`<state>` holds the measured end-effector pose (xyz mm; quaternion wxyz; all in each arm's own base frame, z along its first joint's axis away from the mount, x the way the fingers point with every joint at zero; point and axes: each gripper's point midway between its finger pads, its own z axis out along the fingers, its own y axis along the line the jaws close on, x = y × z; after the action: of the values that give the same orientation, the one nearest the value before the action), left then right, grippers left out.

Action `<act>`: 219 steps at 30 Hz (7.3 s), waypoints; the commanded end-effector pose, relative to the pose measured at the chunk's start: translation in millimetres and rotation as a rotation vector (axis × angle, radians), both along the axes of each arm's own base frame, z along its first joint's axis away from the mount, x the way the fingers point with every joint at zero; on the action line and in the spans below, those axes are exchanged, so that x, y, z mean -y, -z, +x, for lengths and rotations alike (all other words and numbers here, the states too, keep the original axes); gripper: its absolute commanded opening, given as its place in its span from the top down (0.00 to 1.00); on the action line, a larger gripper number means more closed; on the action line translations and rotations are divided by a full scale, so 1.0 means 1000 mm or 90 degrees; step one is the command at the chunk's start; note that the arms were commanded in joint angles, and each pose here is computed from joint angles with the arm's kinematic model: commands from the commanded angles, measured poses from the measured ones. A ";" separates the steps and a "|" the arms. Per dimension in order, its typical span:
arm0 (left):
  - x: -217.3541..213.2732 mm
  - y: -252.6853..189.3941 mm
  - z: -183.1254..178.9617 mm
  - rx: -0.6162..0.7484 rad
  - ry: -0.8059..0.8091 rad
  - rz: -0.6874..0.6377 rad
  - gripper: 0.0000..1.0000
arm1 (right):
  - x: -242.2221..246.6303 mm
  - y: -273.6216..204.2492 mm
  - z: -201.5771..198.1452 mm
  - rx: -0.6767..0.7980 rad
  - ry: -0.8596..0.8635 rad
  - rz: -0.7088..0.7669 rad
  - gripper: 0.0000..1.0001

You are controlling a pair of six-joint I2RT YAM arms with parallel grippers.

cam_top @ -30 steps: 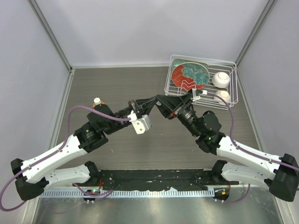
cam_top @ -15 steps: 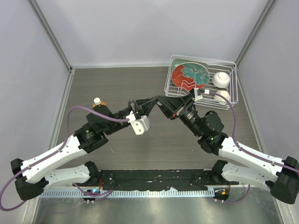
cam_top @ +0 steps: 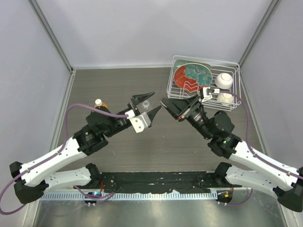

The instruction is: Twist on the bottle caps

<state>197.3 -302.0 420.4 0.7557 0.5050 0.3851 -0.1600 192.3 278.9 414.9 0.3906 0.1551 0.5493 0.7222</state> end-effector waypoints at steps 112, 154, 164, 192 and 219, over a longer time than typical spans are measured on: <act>-0.029 0.307 0.015 -0.593 -0.242 0.742 0.00 | 0.098 -0.038 0.015 0.157 0.313 -0.389 0.98; -0.118 0.376 0.021 -0.589 0.085 0.832 0.00 | 0.090 -0.049 0.024 0.165 0.320 -0.404 0.98; -0.136 0.378 0.042 -0.505 -0.056 0.805 0.00 | 0.091 -0.048 0.025 0.170 0.324 -0.415 0.98; -0.144 0.399 0.021 -0.460 -0.037 0.850 0.11 | 0.086 -0.044 0.024 0.175 0.309 -0.418 0.99; -0.093 0.151 0.008 -0.451 -0.062 0.448 0.43 | 0.086 -0.089 0.022 0.229 0.311 -0.445 0.99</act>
<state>243.7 -197.2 168.2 0.2705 0.6741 0.6854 -0.0504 219.9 195.2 464.5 0.6460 0.0358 0.6560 0.3888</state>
